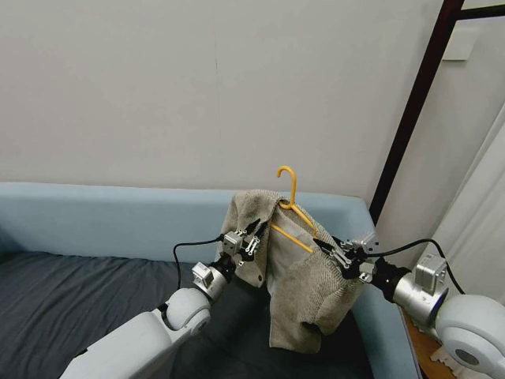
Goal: Pick up the clothes from the sofa and hang them on the clothes hanger.
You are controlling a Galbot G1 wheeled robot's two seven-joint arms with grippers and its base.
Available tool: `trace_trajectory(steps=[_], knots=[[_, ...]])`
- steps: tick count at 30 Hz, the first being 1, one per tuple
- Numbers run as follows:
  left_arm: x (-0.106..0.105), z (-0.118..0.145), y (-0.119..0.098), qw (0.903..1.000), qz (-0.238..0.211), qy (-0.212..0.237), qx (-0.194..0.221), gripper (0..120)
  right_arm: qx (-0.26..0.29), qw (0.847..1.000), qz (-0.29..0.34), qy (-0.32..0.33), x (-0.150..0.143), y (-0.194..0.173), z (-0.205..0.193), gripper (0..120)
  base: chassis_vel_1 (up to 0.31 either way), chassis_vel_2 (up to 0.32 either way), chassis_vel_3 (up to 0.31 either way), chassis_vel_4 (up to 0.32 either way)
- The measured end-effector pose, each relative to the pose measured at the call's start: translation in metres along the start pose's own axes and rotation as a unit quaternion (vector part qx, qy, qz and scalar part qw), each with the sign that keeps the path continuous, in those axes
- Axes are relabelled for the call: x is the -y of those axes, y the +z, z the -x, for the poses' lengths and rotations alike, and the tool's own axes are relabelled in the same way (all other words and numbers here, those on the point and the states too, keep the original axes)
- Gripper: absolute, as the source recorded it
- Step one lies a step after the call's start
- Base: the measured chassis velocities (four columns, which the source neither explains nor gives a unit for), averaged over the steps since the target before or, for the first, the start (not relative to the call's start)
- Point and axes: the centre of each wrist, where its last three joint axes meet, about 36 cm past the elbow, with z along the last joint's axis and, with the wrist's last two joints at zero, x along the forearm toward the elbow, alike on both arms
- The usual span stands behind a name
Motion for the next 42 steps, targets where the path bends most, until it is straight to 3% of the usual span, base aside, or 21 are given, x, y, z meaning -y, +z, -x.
trace_trajectory(steps=[16, 26, 32, 42], knots=[[-0.021, 0.008, -0.043, 0.9995, 0.002, -0.006, 0.031, 0, -0.019, 1.000, -0.004, 0.023, 0.018, 0.028, 0.006, 10, 0.000, 0.000, 0.000, 0.000], [-0.038, 0.023, -0.056, 0.9990, 0.007, -0.021, 0.039, 0, 0.004, 0.999, -0.045, -0.018, 0.006, 0.024, 0.003, 10, 0.000, 0.000, 0.000, 0.000], [-0.026, 0.014, -0.045, 0.9996, -0.001, -0.015, 0.023, 0, 0.008, 0.999, -0.045, -0.021, 0.002, 0.020, 0.002, 10, 0.000, 0.000, 0.000, 0.000], [-0.013, -0.006, -0.040, 0.9999, -0.007, 0.000, 0.013, 0, -0.025, 0.999, 0.001, 0.035, 0.016, 0.021, 0.006, 10, 0.000, 0.000, 0.000, 0.000]])
